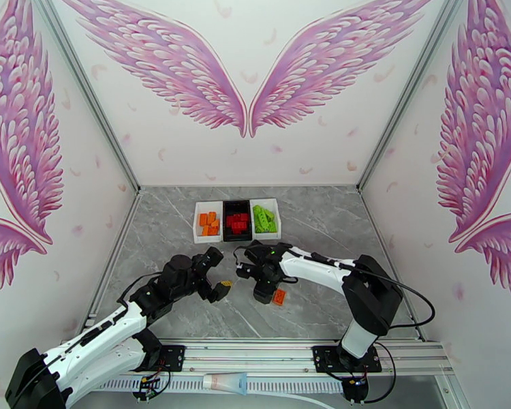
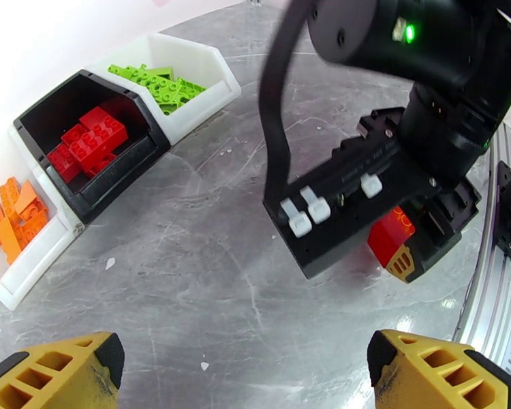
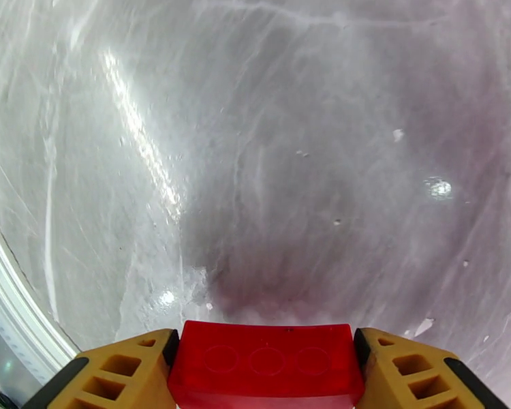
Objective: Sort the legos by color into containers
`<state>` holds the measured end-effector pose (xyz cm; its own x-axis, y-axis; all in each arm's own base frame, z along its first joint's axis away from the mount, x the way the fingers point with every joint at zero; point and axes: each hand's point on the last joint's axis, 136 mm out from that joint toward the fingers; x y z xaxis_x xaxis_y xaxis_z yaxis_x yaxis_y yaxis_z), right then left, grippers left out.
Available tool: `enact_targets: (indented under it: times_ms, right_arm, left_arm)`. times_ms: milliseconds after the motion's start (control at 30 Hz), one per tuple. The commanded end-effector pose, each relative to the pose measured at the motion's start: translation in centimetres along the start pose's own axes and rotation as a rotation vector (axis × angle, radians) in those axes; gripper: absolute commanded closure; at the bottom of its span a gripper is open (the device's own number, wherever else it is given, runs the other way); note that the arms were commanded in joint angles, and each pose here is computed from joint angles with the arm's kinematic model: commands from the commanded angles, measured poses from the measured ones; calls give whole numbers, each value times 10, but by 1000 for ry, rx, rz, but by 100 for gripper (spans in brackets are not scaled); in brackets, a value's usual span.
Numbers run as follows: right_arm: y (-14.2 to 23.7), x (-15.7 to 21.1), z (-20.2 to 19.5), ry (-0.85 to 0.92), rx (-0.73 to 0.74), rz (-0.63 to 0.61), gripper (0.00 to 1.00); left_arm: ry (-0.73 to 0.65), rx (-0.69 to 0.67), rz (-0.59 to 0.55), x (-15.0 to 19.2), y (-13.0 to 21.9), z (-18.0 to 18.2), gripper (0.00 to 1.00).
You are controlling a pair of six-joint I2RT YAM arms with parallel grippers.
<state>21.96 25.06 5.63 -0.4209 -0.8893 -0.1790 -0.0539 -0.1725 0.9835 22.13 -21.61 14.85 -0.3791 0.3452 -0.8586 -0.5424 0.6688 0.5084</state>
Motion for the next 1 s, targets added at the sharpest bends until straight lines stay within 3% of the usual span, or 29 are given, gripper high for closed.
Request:
enact_targets:
  times_ms: [0, 200, 400, 733, 967]
  right_arm:
    - [38, -47, -18, -102, 41, -207, 41]
    - [68, -112, -69, -298, 170, -476, 42]
    - [83, -158, -140, -539, 288, -651, 42]
    - [56, -204, -218, -621, 369, -677, 41]
    - [39, -218, -233, -613, 375, -640, 35]
  left_arm:
    - [-11, 5, -36, -9, 5, -2, 1]
    - [3, -28, -70, -11, 5, 3, 1]
    - [17, -56, -114, -16, 4, 9, 1]
    - [38, -95, -148, -22, 7, 16, 1]
    - [36, -111, -159, -24, 8, 20, 1]
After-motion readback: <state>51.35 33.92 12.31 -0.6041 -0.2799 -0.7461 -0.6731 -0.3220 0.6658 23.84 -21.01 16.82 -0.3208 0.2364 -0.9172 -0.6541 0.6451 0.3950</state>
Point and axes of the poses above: each hand's point on the last joint's axis, 136 mm out from that joint toward the fingers, its own y axis back along the fingers, its own z axis along the line the jaws close on, x = y × z, and after that the axes turned 2 degrees about y, right-handed
